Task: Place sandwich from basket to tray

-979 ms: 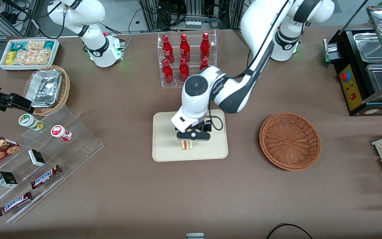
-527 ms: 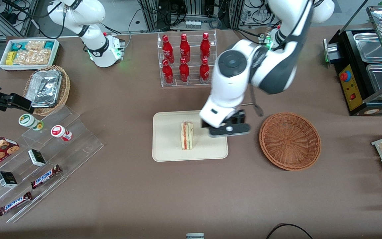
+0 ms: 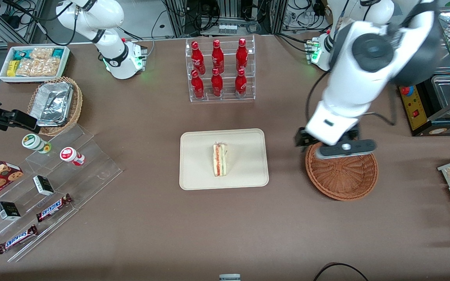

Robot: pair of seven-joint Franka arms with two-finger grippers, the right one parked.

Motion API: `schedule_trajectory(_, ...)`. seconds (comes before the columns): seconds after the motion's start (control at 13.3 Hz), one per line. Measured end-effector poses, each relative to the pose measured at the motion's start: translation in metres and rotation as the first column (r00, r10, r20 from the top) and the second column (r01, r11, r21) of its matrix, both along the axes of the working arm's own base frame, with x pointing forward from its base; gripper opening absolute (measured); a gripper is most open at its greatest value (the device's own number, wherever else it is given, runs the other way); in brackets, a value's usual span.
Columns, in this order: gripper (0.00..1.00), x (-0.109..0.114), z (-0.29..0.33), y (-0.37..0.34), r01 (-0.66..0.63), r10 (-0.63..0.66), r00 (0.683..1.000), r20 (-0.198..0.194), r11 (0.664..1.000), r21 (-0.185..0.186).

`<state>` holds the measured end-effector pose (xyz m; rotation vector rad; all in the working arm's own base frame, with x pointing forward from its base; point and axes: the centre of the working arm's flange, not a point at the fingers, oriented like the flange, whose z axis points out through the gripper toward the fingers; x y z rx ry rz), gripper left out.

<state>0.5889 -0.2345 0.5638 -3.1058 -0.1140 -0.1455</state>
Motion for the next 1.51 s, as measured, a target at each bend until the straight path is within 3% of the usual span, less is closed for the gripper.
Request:
schedule_trajectory(0.3, 1.0, -0.001, 0.027, 0.066, 0.019, -0.019, 1.0, -0.024, 1.0, -0.012)
schedule_trajectory(0.53, 1.0, -0.014, 0.056, 0.108, 0.024, -0.026, 0.999, -0.045, 0.999, -0.031)
schedule_trajectory(0.83, 1.0, -0.025, 0.077, 0.138, 0.011, -0.013, 0.999, -0.037, 0.998, -0.055)
schedule_trajectory(1.21, 1.0, -0.027, 0.08, 0.201, 0.025, -0.03, 0.997, -0.065, 0.998, -0.063)
schedule_trajectory(1.51, 1.0, -0.039, 0.092, 0.202, 0.05, -0.056, 0.996, -0.073, 0.995, -0.084)
